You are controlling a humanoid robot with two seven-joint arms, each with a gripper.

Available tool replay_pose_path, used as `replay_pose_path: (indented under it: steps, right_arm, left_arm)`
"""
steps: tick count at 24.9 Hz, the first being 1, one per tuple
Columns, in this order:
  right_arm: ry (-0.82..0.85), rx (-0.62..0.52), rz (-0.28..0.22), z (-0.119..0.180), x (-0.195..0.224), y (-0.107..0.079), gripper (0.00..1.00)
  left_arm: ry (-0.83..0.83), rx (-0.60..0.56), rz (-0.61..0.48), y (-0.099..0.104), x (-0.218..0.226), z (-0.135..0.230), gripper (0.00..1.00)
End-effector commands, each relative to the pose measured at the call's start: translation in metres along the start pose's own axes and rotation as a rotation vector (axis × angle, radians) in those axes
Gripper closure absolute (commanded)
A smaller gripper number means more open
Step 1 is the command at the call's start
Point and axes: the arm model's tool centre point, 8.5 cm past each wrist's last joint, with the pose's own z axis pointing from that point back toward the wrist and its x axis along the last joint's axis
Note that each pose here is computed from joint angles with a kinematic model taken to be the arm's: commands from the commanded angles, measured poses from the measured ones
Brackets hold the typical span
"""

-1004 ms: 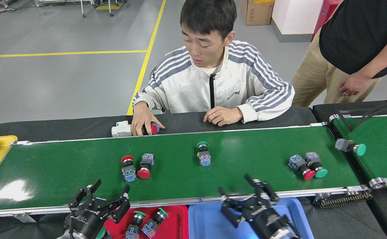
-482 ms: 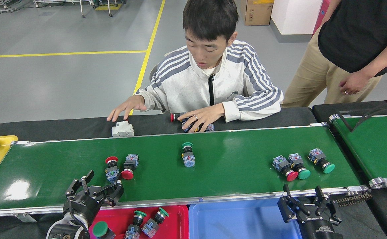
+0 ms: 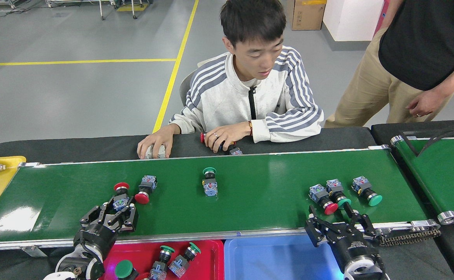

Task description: Pick switch part from conveyor to tray

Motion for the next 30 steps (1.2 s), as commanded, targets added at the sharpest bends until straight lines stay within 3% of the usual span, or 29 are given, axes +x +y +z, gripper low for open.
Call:
replay_pose_path:
  steps: [1,4,6,7,9,17,19,20,21,24,25,30]
  right_arm:
    - [0.001,-0.007,0.010,-0.002,-0.002,-0.006,0.01]
    - [0.003,0.009,0.004,-0.004,-0.003,-0.004,0.01]
    - [0.005,0.017,0.003,-0.005,-0.004,-0.001,0.01]
    - [0.007,0.022,0.006,-0.005,-0.006,0.000,0.01]
    - [0.011,0.025,0.015,-0.010,-0.011,-0.002,0.01]
    - [0.049,0.013,0.018,-0.053,-0.018,-0.027,0.01]
    - [0.046,0.031,0.020,-0.066,-0.010,-0.027,0.03]
    - [0.032,0.039,0.034,-0.073,-0.001,-0.027,0.11]
    - [0.019,0.054,0.055,-0.078,0.005,-0.025,0.27]
    - [-0.009,0.073,0.079,-0.086,0.017,-0.022,0.79]
    - [-0.019,0.073,0.075,-0.086,0.018,-0.022,0.87]
    - [-0.082,0.023,0.081,-0.085,0.034,-0.035,0.93]
  left_arm:
    - [-0.139,0.039,-0.035,0.009,0.015,0.013,0.97]
    - [-0.333,0.051,-0.087,0.007,0.041,0.047,0.92]
    - [-0.481,0.037,-0.110,-0.002,0.053,0.079,0.74]
    - [-0.492,0.031,-0.107,-0.006,0.055,0.089,0.61]
    - [-0.466,0.024,-0.093,-0.012,0.052,0.104,0.00]
    - [-0.405,0.045,-0.085,-0.007,0.035,0.110,0.00]
    - [-0.213,0.053,-0.059,-0.004,0.012,0.104,0.00]
    - [-0.051,0.058,-0.041,-0.002,-0.008,0.102,0.00]
    - [0.069,0.053,-0.029,-0.004,-0.025,0.103,0.00]
    - [0.150,0.036,-0.018,-0.009,-0.047,0.108,0.00]
    - [0.156,0.036,-0.017,-0.008,-0.050,0.106,0.00]
    - [0.170,0.029,-0.014,-0.010,-0.057,0.102,0.00]
